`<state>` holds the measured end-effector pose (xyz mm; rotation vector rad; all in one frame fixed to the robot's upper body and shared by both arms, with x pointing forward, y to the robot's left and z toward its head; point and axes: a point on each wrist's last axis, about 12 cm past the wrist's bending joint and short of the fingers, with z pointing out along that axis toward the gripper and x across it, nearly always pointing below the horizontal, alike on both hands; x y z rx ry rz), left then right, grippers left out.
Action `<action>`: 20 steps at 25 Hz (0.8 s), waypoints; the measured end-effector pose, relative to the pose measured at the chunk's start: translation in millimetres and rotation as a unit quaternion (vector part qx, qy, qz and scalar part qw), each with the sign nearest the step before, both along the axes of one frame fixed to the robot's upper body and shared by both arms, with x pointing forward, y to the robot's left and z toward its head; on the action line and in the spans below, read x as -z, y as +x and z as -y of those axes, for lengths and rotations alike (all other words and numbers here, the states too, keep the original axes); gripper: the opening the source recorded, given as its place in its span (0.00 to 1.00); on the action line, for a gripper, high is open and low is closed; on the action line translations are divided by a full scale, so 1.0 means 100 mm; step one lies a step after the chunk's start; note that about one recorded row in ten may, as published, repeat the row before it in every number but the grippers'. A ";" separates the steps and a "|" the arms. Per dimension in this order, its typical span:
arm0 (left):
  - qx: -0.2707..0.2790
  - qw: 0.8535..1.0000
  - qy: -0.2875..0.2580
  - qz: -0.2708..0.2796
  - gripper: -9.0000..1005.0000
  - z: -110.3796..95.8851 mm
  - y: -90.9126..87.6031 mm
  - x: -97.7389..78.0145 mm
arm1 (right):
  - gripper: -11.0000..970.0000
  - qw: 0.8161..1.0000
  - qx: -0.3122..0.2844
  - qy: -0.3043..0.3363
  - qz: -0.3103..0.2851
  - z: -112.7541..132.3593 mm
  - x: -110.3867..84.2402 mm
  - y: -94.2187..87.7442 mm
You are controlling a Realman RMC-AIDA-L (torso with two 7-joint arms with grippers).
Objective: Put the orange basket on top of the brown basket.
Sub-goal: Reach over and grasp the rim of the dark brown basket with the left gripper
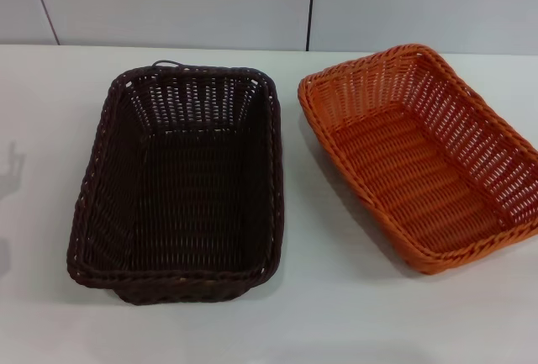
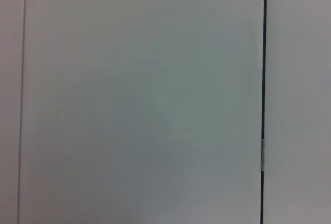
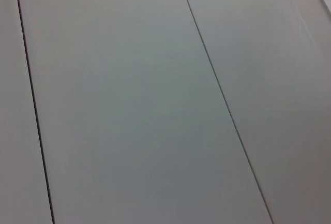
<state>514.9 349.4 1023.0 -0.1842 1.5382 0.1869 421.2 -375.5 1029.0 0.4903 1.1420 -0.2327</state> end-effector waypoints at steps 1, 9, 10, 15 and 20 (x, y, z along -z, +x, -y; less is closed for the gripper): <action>0.000 1.000 0.000 0.000 0.81 0.00 0.00 0.00 | 0.85 1.000 0.000 0.000 0.000 0.00 0.00 0.00; 0.029 0.999 0.026 -0.016 0.81 0.02 0.30 -0.22 | 0.85 1.000 -0.005 0.002 0.004 -0.02 -0.01 0.04; 0.049 0.998 0.022 -0.032 0.81 0.02 0.41 -0.36 | 0.85 1.000 -0.006 0.003 0.004 -0.03 -0.01 0.04; 0.117 0.989 -0.007 -0.086 0.81 0.09 0.60 -0.85 | 0.85 1.000 -0.005 0.002 0.005 -0.02 -0.01 0.03; 0.148 0.977 -0.011 -0.153 0.80 0.18 0.66 -1.16 | 0.85 1.000 -0.002 0.004 0.001 -0.01 0.00 0.01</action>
